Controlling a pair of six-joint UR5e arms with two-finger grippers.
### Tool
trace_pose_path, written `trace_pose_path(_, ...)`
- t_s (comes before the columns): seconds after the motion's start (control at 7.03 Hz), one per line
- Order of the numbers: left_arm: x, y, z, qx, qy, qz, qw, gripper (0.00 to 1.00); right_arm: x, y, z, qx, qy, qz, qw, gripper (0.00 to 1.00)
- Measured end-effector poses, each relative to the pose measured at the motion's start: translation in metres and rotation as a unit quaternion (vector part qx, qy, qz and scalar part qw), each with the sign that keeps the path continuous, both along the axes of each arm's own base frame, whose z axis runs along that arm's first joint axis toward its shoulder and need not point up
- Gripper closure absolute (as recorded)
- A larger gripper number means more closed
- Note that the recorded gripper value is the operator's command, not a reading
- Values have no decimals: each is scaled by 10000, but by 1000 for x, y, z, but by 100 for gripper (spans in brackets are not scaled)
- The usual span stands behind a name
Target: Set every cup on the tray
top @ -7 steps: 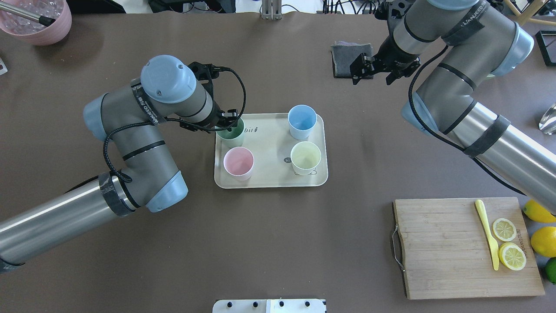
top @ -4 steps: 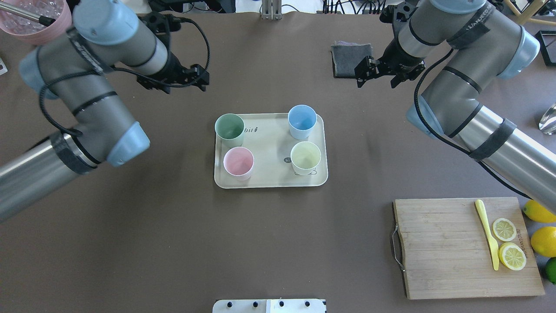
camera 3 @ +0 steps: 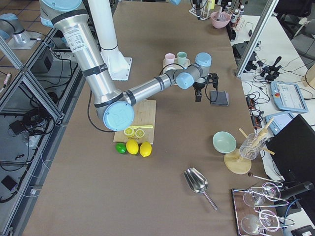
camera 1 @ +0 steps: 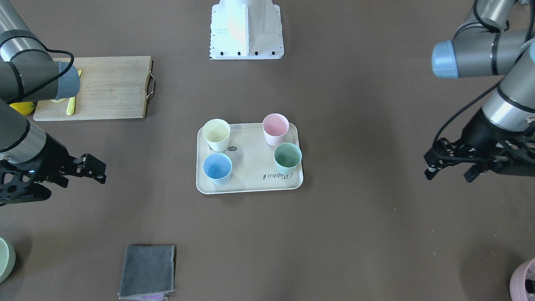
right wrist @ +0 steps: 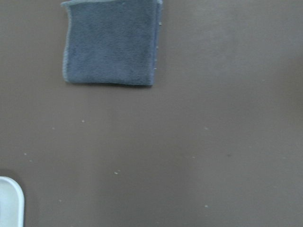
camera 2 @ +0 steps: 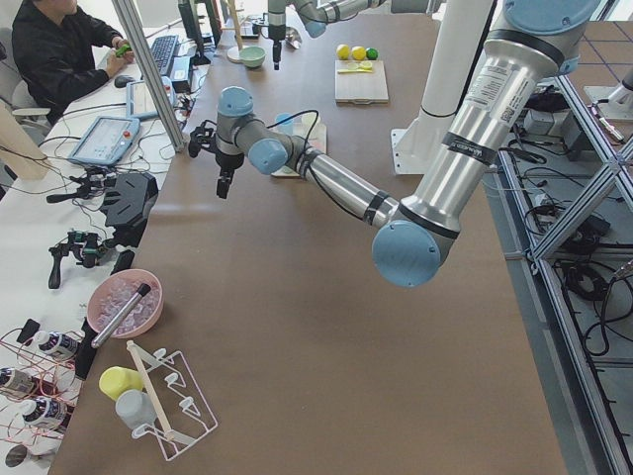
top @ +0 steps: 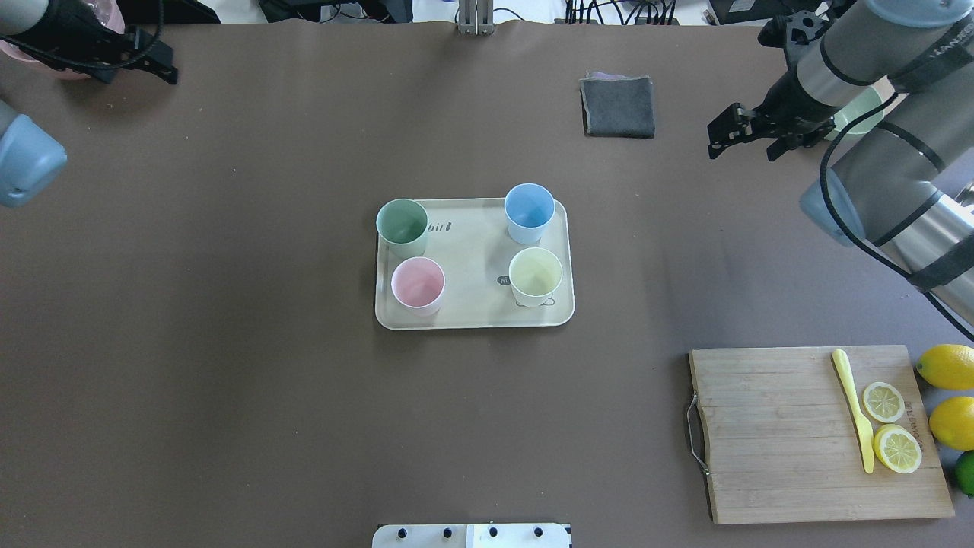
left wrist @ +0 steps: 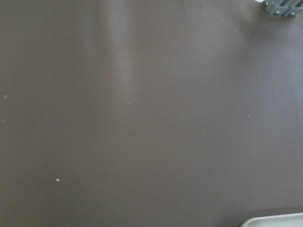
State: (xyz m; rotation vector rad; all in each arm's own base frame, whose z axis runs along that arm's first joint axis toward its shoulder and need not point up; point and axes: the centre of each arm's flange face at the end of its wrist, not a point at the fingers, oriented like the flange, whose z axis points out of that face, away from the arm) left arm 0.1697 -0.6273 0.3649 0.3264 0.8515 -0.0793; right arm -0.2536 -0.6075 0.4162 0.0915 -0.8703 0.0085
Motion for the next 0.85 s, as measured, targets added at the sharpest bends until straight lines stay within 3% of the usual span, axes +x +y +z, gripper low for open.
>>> trace_pose_path(0.43,-57,18,89,-362,-234,-304,9986,2,91,-2,89,-2,553,-235,9982,0)
trace_pose_path(0.85,-149,48,159,-512,-315,-257,9979,2,214,36,185,93,870,-433,9952,0)
